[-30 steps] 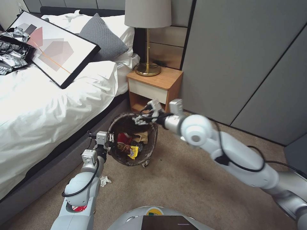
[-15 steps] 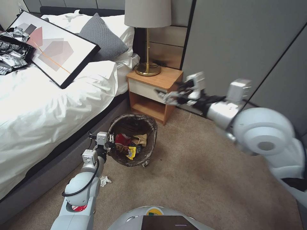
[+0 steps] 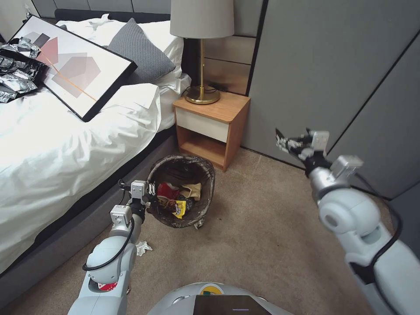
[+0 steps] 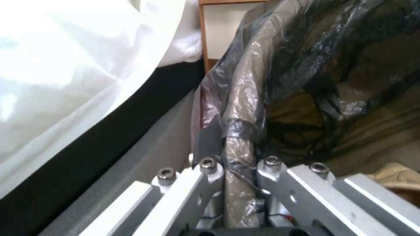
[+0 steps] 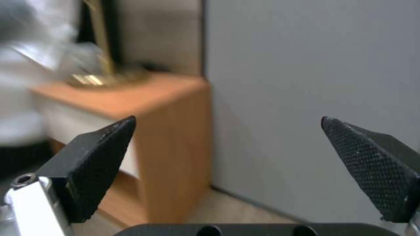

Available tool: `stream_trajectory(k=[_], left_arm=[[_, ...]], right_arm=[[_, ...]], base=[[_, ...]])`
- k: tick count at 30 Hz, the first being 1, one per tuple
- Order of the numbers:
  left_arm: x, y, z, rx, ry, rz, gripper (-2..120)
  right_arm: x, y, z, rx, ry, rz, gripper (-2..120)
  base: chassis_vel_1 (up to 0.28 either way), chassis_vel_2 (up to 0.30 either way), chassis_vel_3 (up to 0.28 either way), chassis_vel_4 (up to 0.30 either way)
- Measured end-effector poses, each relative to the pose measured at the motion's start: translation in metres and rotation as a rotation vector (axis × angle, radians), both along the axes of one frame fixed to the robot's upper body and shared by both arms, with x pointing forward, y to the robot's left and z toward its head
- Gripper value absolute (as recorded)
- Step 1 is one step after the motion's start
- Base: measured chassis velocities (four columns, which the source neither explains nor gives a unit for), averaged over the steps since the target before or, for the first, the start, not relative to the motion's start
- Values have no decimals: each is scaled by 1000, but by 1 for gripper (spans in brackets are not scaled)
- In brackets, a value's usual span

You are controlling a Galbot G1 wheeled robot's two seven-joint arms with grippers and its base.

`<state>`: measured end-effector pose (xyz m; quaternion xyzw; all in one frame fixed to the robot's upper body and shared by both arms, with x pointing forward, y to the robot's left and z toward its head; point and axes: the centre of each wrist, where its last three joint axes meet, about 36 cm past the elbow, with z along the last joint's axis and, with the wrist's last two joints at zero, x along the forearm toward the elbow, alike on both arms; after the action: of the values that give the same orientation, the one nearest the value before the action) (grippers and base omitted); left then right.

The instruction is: Pick up the trash bin, then pick up the garbage from the floor and place it into the trash bin.

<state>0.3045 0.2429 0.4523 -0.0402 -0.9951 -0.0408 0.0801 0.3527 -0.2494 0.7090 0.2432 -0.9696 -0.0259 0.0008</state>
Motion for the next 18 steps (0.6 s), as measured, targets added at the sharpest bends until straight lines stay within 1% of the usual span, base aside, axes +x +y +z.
stream_trajectory(k=[1, 2, 3, 5, 6, 7, 8, 9, 11, 12, 13, 14, 15, 16, 17, 18], left_arm=[[0, 0, 0, 0, 0, 0, 2], [0, 0, 0, -3, 1, 1, 2], [0, 0, 0, -4, 1, 2, 2], [-1, 0, 0, -10, 1, 1, 2], [-1, 0, 0, -10, 1, 1, 2], [-1, -1, 0, -12, 2, 1, 2], [-1, -1, 0, -12, 2, 1, 2], [-2, -1, 4, -17, 0, 0, 2], [-3, -1, 6, -23, 0, 0, 2], [-3, -1, 6, -23, 0, 0, 2], [-3, 0, 7, -26, 2, 2, 2], [-3, 0, 8, -28, 4, 6, 2], [-3, 0, 8, -28, 4, 6, 2], [-3, -2, 7, -32, 4, 7, 2], [-3, -2, 7, -32, 4, 7, 2], [-3, -2, 7, -33, 4, 9, 2]], right_arm=[[0, 0, 0, 0, 0, 0, 100], [-1, -12, -8, 18, -16, -87, 100], [0, -17, -18, 21, -8, -130, 100], [8, -31, -68, 32, -18, -305, 100], [8, -31, -68, 32, -18, -305, 100], [10, -34, -89, 24, -32, -353, 100], [10, -34, -89, 24, -32, -353, 100], [12, -41, -146, -41, -64, -482, 100], [8, -46, -199, -69, -25, -576, 100], [8, -46, -199, -69, -25, -576, 100], [3, -47, -223, -90, -23, -603, 100], [0, -45, -241, -115, -31, -620, 100], [0, -45, -241, -115, -31, -620, 100], [-4, -38, -251, -100, -17, -626, 100], [-4, -38, -251, -100, -17, -626, 100], [-6, -31, -256, -81, -7, -631, 100]], base=[[0, 0, 0, 0], [0, 0, 0, 0], [0, 0, 0, 0], [0, 0, 0, 0], [0, 0, 0, 0], [0, 0, 0, 0], [0, 0, 0, 0], [0, 0, 0, 0], [0, 0, 0, 0], [0, 0, 0, 0], [49, 31, 51, 34], [49, 52, 51, 49], [49, 52, 51, 49], [28, 52, 66, 38], [28, 52, 66, 38], [30, 44, 66, 42]])
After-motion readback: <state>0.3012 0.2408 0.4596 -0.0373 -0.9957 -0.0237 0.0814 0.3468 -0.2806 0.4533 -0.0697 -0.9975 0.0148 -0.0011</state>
